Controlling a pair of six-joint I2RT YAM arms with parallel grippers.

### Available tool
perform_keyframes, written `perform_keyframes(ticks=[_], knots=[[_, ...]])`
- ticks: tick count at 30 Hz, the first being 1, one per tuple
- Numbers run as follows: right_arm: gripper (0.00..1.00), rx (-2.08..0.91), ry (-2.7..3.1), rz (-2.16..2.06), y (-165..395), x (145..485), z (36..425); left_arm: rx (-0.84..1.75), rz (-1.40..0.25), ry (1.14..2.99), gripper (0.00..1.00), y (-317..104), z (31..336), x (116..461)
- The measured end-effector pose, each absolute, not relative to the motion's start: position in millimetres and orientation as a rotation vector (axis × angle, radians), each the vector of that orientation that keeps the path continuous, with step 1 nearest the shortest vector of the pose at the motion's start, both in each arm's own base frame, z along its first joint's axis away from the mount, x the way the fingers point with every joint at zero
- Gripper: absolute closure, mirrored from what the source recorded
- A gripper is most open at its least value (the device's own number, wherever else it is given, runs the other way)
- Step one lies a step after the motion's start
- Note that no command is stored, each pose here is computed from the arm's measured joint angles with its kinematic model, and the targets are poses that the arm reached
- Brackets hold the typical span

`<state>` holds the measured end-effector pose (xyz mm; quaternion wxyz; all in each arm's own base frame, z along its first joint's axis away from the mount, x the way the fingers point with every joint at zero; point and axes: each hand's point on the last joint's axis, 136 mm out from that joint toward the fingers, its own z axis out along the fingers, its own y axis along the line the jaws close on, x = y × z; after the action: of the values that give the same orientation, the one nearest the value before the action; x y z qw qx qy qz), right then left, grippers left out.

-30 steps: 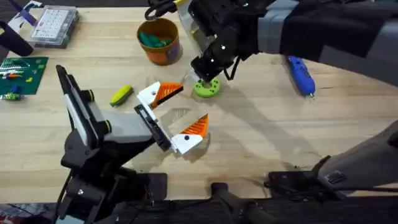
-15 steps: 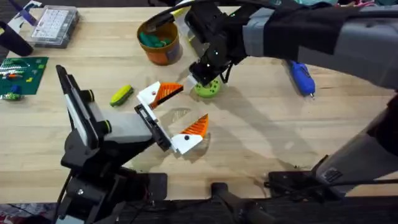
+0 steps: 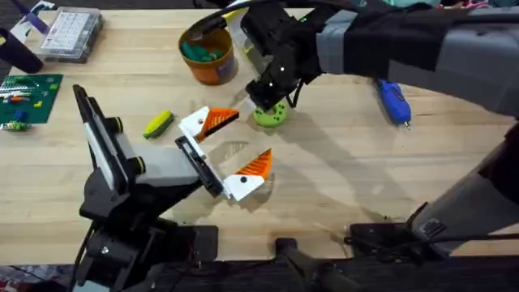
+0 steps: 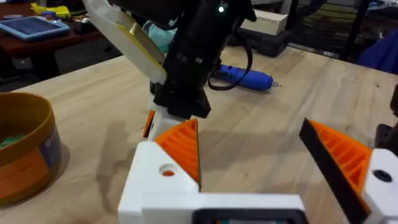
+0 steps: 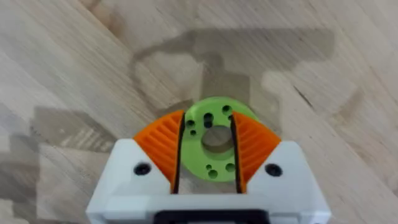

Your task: Pick up the gripper from the table and insert it into the empty holder that is missing its gripper. Then pick up a screw, insert it into the mounting hole, and use the screwdriver to tighten it. Finally, clean up the table by picking up the vegetable and placing it into the bucket.

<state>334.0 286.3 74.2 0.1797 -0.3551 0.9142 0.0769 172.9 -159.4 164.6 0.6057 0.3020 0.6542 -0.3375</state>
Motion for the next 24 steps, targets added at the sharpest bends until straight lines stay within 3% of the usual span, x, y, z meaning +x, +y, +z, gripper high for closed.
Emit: perform_keyframes(ticks=[24], knots=[[0.559, -1.012, 2.606, 0.208, 287, 334, 61, 0.699, -0.781, 1.513, 0.011, -159, 165, 173]])
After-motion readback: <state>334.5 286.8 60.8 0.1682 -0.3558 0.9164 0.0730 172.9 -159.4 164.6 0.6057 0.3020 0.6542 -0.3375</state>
